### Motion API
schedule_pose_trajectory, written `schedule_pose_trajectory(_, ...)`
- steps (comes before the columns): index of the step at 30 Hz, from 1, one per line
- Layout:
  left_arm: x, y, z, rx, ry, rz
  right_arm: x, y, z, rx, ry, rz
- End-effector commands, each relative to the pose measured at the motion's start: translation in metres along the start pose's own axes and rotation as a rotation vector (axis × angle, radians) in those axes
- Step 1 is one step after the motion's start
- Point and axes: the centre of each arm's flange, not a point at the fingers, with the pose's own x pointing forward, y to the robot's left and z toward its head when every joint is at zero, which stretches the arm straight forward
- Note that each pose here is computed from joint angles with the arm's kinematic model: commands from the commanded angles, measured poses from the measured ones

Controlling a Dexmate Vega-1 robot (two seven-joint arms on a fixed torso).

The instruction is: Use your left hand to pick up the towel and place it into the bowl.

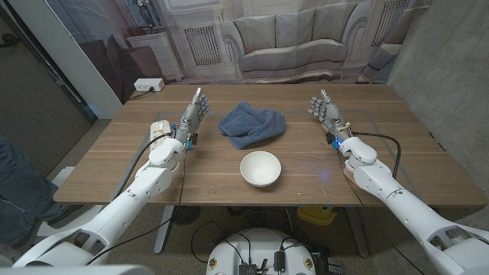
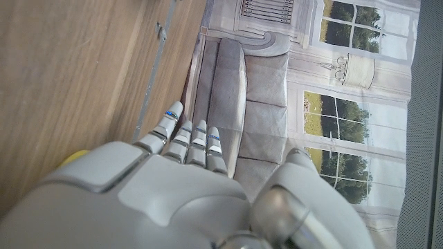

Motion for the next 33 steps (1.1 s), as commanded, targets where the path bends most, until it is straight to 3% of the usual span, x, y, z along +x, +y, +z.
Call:
schedule_pose_trajectory(1, -0.005, -0.011, 0.009, 0.021, -0.020, -0.010, -0.004, 0.003, -0.004, 0.017, -0.013, 0.034)
schedule_pose_trajectory(13, -0.007, -0.011, 0.013, 0.037, -0.042, -0.020, -0.005, 0.010, 0.005, 0.007, -0.030, 0.046)
schedule_pose_trajectory(23, -0.004, -0.007, 0.022, 0.066, -0.080, -0.012, -0.005, 0.006, 0.003, 0.027, -0.029, 0.038)
schedule_pose_trajectory(33, -0.001, -0.009, 0.028, 0.109, -0.108, -0.028, -0.008, 0.006, 0.013, 0.057, -0.074, 0.058)
